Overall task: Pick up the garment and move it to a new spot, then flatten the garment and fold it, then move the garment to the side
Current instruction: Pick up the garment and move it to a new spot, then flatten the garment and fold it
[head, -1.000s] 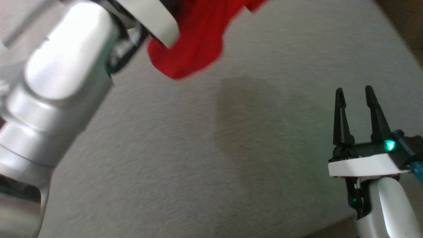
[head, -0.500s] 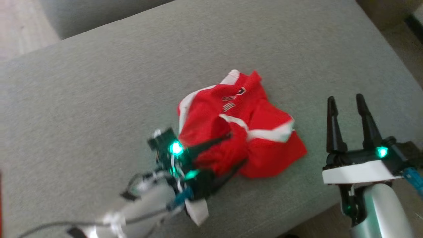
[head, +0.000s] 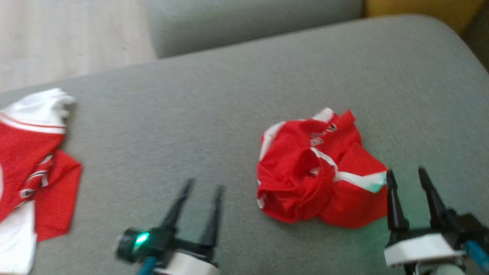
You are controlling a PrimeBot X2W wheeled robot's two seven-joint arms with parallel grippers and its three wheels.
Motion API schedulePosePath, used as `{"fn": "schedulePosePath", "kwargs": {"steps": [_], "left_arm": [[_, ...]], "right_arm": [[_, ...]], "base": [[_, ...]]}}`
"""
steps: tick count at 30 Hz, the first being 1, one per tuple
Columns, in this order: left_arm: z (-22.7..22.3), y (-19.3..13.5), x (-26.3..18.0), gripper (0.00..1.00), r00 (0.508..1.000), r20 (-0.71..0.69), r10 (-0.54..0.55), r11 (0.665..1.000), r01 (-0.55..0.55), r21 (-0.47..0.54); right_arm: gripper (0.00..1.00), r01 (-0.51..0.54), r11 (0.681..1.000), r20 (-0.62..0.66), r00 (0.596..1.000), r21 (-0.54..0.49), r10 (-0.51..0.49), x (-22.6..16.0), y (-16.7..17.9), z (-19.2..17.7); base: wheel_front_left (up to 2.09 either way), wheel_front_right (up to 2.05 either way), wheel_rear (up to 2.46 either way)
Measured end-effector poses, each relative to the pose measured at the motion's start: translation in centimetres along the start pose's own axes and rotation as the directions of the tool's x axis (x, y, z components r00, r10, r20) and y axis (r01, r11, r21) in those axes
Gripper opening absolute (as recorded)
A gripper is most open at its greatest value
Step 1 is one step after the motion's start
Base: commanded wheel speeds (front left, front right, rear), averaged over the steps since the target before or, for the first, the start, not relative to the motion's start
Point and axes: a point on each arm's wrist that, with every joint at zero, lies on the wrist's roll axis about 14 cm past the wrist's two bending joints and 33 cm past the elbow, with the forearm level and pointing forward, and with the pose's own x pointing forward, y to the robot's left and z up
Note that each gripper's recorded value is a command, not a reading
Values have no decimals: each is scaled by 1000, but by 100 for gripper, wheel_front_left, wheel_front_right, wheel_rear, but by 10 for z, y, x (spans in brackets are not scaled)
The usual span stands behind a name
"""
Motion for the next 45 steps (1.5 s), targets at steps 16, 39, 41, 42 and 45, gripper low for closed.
{"fn": "schedulePosePath", "kwargs": {"steps": [16,39,41,42,45], "left_arm": [[38,71,-84,100,916,165,367,929,-370,-15],[33,71,-88,100,921,154,359,931,-366,19],[32,70,-88,100,921,151,358,931,-365,19],[31,69,-88,100,922,151,356,932,-363,19],[31,67,-88,100,923,151,353,933,-360,20]], "right_arm": [[100,-191,980,38,980,-63,194,-17,56,9],[100,-222,973,15,975,-60,223,-14,65,3],[100,-223,973,15,975,-60,224,-14,65,3],[100,-223,973,16,974,-60,224,-14,66,3],[100,-225,973,19,974,-61,226,-14,66,4]], "base": [[0,0,0],[0,0,0],[0,0,0],[0,0,0],[0,0,0]]}}
